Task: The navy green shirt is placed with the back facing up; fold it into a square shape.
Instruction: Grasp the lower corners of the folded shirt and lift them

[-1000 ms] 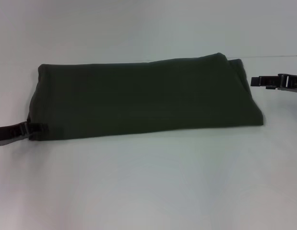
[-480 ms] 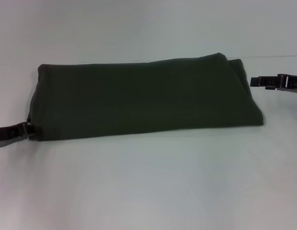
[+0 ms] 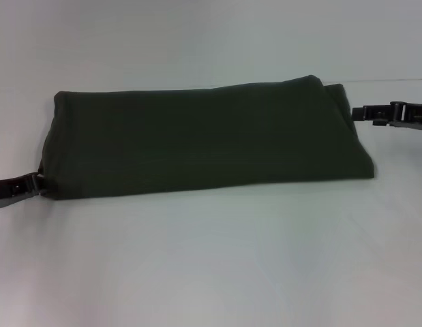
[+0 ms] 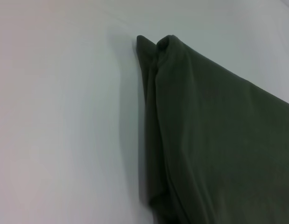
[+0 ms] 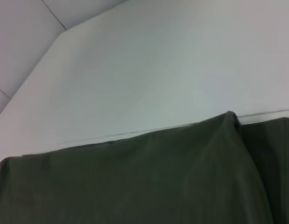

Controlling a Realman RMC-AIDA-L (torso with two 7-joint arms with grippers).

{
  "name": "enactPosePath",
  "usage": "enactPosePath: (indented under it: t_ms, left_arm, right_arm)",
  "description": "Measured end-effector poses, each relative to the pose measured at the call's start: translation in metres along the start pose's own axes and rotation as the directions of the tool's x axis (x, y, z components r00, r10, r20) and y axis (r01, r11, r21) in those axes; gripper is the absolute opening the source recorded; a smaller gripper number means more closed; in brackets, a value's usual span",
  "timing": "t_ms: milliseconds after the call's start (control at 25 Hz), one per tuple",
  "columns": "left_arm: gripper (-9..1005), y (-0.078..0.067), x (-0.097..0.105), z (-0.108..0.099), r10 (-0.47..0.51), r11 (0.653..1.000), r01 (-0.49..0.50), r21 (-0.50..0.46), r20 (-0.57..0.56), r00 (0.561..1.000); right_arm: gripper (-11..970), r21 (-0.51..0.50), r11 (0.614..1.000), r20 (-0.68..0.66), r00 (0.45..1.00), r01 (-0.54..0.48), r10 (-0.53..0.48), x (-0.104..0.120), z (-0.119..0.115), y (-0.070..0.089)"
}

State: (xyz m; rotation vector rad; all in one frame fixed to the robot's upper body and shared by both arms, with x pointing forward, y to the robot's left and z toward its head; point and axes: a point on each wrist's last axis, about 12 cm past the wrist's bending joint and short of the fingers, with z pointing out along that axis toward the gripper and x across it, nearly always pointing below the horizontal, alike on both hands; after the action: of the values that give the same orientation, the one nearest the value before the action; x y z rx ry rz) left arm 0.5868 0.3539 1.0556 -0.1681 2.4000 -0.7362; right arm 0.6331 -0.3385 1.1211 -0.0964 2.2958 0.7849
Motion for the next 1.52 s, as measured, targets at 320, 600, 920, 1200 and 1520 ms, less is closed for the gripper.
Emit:
enactPosePath:
  t_ms: [320, 600, 920, 1200, 1520]
  left_arm:
    - [2, -0.001, -0.002, 0.0, 0.008, 1.0, -0.008, 0.0, 0.004, 1.0]
    - [3, 0.0, -0.002, 0.0, 0.012, 1.0, -0.012, -0.007, 0.007, 1.0]
    - [2, 0.001, -0.003, 0.0, 0.016, 1.0, -0.016, -0.01, 0.01, 1.0]
    - [2, 0.001, -0.003, -0.001, 0.023, 1.0, -0.023, -0.012, 0.01, 1.0]
    - [3, 0.001, -0.002, 0.0, 0.022, 1.0, -0.022, -0.014, 0.01, 1.0]
  right_arm:
    - [682, 0.108, 0.994, -0.153, 0.988, 0.014, 0.003, -0.016, 0.008, 0.008]
    - [677, 0.174, 0.983, -0.199, 0.98, 0.052, -0.016, -0.013, 0.02, 0.01]
    - [675, 0.208, 0.975, -0.229, 0.973, 0.076, -0.027, -0.001, 0.032, 0.01]
    - [673, 0.217, 0.973, -0.237, 0.971, 0.074, -0.02, 0.007, 0.037, 0.009]
    - [671, 0.209, 0.975, -0.24, 0.971, 0.072, -0.02, 0.013, 0.044, 0.013]
